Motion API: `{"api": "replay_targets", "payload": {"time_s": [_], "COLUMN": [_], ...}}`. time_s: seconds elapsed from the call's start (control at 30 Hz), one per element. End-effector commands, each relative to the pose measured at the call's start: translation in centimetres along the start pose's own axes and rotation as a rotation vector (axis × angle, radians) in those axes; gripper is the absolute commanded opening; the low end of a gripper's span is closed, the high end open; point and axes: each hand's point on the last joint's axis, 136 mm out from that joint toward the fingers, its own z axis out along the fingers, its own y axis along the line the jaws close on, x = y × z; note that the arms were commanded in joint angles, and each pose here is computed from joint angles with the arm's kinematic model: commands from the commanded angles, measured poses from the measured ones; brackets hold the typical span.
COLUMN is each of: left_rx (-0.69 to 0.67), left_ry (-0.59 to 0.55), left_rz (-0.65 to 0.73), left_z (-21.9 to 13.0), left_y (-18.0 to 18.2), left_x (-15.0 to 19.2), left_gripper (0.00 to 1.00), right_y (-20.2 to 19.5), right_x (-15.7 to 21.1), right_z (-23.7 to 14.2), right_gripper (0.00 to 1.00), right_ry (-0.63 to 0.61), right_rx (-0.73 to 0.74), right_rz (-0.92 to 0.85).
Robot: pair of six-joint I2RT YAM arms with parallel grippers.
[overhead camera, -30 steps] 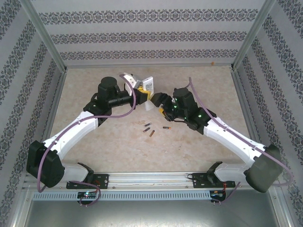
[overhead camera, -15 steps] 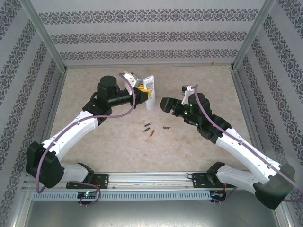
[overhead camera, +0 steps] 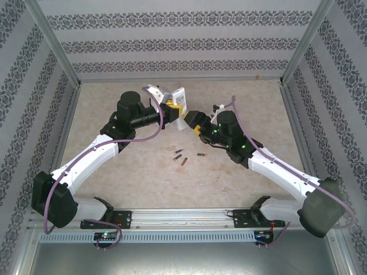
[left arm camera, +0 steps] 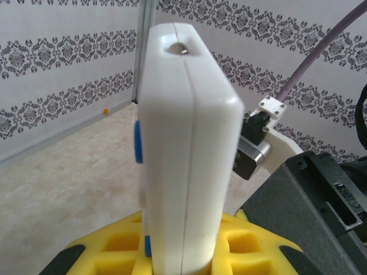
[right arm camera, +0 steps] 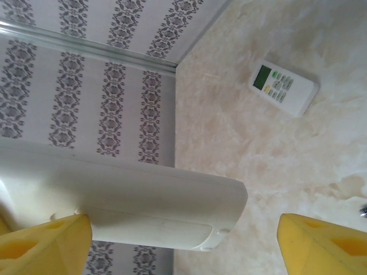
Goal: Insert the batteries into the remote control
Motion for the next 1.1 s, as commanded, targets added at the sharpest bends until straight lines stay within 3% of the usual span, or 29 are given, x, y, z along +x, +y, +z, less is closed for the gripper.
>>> {"api": "replay_targets", "payload": {"time_s": [0.0, 0.4, 1.07], "left_rx": [0.043, 0.056, 0.116], "left_ry": [-0.098, -0.119, -0.175], "left_rz": [0.038, 0.033, -0.058], "left_z": [-0.6, -0.5, 0.3], "left_y": [-1.3, -1.4, -1.6], "left_x": [-3.1, -3.4, -3.8], "left_gripper": [0.00, 0.00, 0.00], "right_y": [1.1, 2.1, 5.4], "right_x": [-0.9, -0.8, -1.7], "right_z": [0.3, 1.1, 0.9], "right_gripper": [0.83, 0.98, 0.98], "right_ry": [-0.055, -0.051, -0.065], "right_rx": [-0.049, -0.107, -0.255], "right_rz": [0.062, 0.089, 0.106]}}
